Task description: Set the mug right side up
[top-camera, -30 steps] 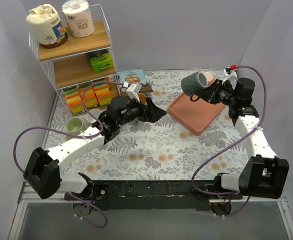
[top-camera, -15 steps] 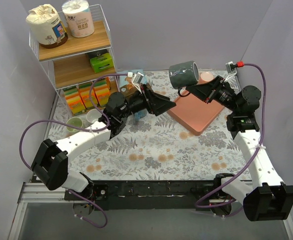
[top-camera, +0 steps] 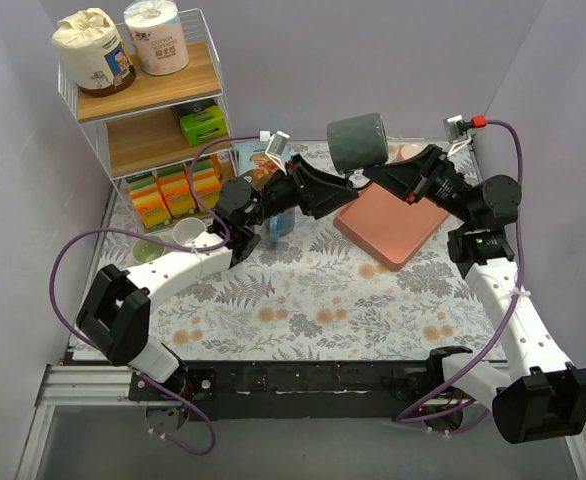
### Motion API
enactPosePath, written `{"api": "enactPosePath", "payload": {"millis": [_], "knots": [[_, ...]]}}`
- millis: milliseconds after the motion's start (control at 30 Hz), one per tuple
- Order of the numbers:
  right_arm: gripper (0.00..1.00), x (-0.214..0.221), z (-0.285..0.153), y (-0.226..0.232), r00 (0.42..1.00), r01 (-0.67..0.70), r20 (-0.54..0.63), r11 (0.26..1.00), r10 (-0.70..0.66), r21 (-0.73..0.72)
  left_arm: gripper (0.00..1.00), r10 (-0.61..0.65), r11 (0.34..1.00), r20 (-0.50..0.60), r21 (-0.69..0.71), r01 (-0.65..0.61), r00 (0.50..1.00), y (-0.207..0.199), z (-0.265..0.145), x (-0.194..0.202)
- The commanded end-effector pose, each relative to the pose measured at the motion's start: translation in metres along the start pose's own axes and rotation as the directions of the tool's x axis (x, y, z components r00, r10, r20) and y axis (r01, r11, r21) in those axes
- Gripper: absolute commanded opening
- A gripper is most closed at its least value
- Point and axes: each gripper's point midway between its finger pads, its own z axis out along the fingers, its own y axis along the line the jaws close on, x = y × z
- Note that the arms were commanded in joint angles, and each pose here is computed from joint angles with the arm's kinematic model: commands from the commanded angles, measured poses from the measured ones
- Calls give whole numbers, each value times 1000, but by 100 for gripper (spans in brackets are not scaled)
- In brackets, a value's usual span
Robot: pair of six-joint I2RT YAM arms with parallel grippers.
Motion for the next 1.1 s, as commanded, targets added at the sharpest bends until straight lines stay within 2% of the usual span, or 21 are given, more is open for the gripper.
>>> {"api": "enactPosePath", "payload": {"millis": [0, 300, 433, 533, 600, 667, 967, 1067], "knots": [[1, -21, 6, 53, 992, 111, 78, 983, -101, -144, 72, 20, 995, 48, 94, -24, 999, -28, 11, -22], [1, -12, 7, 47, 990, 133, 74, 982, -123, -137, 62, -5, 993, 57, 122, -2, 998, -35, 11, -25], [1, -10, 8, 43, 989, 133, 75, 982, -124, -130, 49, -20, 991, 55, 131, 13, 998, -36, 11, -24], [1, -8, 9, 41, 988, 146, 69, 981, -138, -125, 41, -24, 992, 102, 123, 12, 994, -38, 8, -33], [1, -7, 9, 40, 986, 159, 67, 980, -151, -120, 30, -29, 993, 114, 116, 16, 993, -39, 8, -36], [1, -5, 10, 37, 986, 159, 63, 981, -153, -109, 25, -27, 995, 133, 104, 13, 991, -39, 8, -41], [1, 8, 14, 28, 976, 219, 32, 972, -217, -79, 38, -66, 992, 156, 120, 47, 986, -42, 9, -47], [1, 11, 14, 27, 976, 218, 31, 973, -216, -79, 37, -73, 990, 165, 129, 52, 984, -45, 9, -48]]}}
